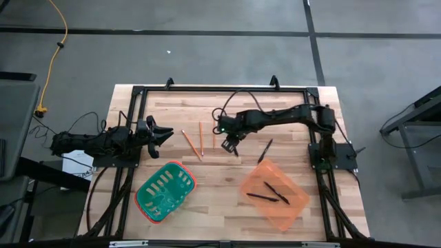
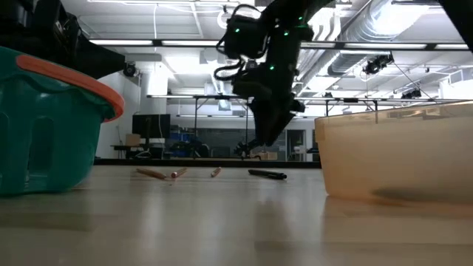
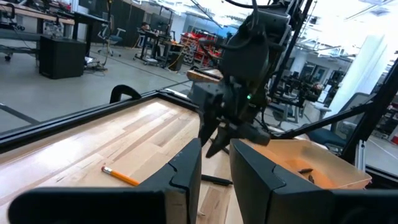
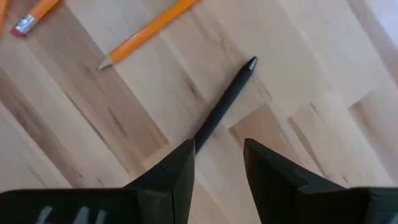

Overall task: Sort pens & pencils
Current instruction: Put the black pen into the orange bin

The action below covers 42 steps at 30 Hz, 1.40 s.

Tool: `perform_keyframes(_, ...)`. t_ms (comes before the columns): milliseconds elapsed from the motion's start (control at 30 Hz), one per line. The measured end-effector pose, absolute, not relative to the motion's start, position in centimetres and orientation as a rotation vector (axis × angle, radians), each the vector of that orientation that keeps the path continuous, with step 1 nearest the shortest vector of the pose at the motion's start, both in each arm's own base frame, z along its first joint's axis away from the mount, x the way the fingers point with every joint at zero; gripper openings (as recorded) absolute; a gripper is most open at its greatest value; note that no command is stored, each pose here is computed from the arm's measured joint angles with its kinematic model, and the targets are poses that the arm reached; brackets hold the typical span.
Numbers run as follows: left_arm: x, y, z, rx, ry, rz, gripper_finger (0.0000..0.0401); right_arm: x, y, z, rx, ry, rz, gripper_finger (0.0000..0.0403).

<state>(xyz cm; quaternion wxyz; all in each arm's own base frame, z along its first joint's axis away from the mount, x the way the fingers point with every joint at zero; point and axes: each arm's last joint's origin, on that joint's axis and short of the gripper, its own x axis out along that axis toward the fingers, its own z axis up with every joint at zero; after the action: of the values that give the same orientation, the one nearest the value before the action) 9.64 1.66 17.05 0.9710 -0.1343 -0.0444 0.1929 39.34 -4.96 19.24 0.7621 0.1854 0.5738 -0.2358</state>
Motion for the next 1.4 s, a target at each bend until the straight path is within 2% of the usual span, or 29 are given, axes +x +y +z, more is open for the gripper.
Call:
perform_keyframes(533, 9.6, 1.7, 17.0, -0.271, -0.089, 0.39, 0.0072, 41.9, -4.9, 15.5, 0.464, 1.397, -0.514, 0.0131)
perform_keyframes(1267, 9.6, 1.7, 17.0, -0.271, -0.089, 0.39, 0.0072, 41.6, -6.1, 15.0, 0.49, 1.419, -0.532, 0.0131)
perform_keyframes(1400, 9.6, 1.7, 17.0, -0.271, -0.089, 0.39, 0.0072, 41.8, -6.4, 13.9, 0.506, 1.443, -0.524, 0.0131)
